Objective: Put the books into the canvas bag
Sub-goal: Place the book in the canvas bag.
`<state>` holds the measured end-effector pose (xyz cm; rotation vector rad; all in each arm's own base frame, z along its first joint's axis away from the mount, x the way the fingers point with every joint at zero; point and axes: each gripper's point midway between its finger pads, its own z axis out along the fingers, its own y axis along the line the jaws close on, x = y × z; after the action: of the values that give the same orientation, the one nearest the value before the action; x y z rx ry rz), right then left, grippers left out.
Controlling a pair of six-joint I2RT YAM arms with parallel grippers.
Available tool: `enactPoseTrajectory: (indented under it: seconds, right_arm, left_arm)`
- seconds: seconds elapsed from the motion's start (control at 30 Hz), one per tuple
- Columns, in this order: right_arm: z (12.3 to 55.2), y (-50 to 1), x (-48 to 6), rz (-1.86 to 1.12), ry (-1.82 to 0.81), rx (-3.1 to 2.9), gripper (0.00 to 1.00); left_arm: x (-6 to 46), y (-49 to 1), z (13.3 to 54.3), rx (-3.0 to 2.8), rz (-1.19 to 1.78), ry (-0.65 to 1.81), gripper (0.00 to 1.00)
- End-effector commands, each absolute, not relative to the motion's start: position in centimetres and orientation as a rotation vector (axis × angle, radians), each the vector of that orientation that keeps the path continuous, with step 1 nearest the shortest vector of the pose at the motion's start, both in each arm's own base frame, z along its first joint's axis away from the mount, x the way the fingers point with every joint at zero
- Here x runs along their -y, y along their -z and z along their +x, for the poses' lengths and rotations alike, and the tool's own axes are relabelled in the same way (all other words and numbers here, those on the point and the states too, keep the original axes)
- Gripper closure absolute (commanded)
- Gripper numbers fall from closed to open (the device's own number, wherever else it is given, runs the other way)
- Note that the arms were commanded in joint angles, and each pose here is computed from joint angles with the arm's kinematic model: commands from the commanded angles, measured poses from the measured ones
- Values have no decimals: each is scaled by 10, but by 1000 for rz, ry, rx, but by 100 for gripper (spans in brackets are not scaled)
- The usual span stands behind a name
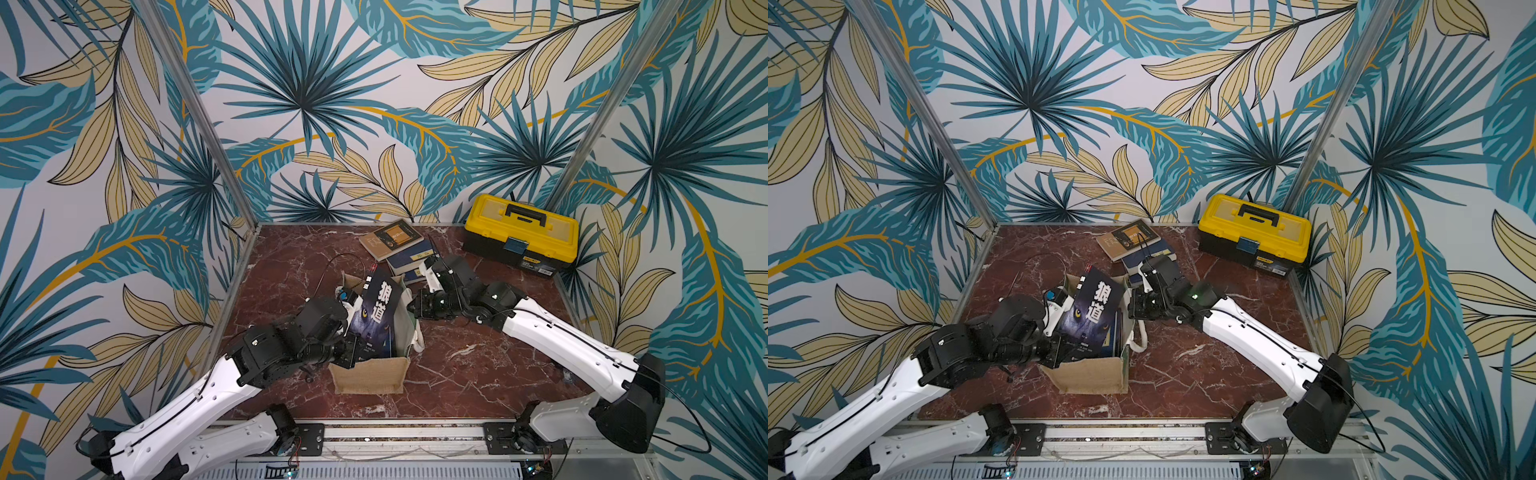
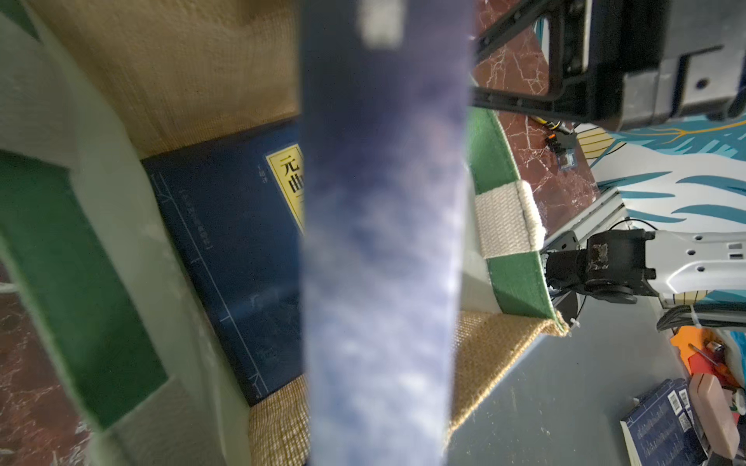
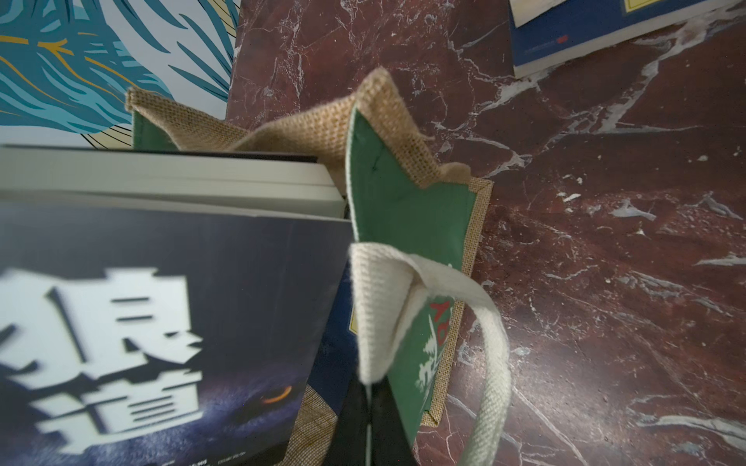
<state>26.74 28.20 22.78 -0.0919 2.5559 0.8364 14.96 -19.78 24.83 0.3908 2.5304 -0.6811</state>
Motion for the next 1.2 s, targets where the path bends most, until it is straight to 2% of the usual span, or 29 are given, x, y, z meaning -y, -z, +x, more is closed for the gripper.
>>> enactPoseTrajectory:
  seconds: [0.0,0.17,0.43,0.6,0.8,1.17]
  right_arm:
    - [264,-240,-274,-88,-814,-2520,100]
    - [264,-247,-275,-89,-839,-2502,100]
    - [263,-244,-281,-101,-872,-2517,100]
    - [263,-246,-282,-104,-880,-2508,100]
    - [263,-247,-285,-106,-903,-2503,100]
    - [261,-247,-283,-112,-900,-2493,100]
  left_arm:
    - [185,-259,154,-2552,276,589,100]
    - [188,-246,158,-2617,131,520,100]
    - [217,-247,174,-2654,61,477,100]
    - [237,-249,176,-2673,30,522,100]
    - [275,-238,175,-2662,22,763,100]
    - [256,-183,178,-2725,-114,677,100]
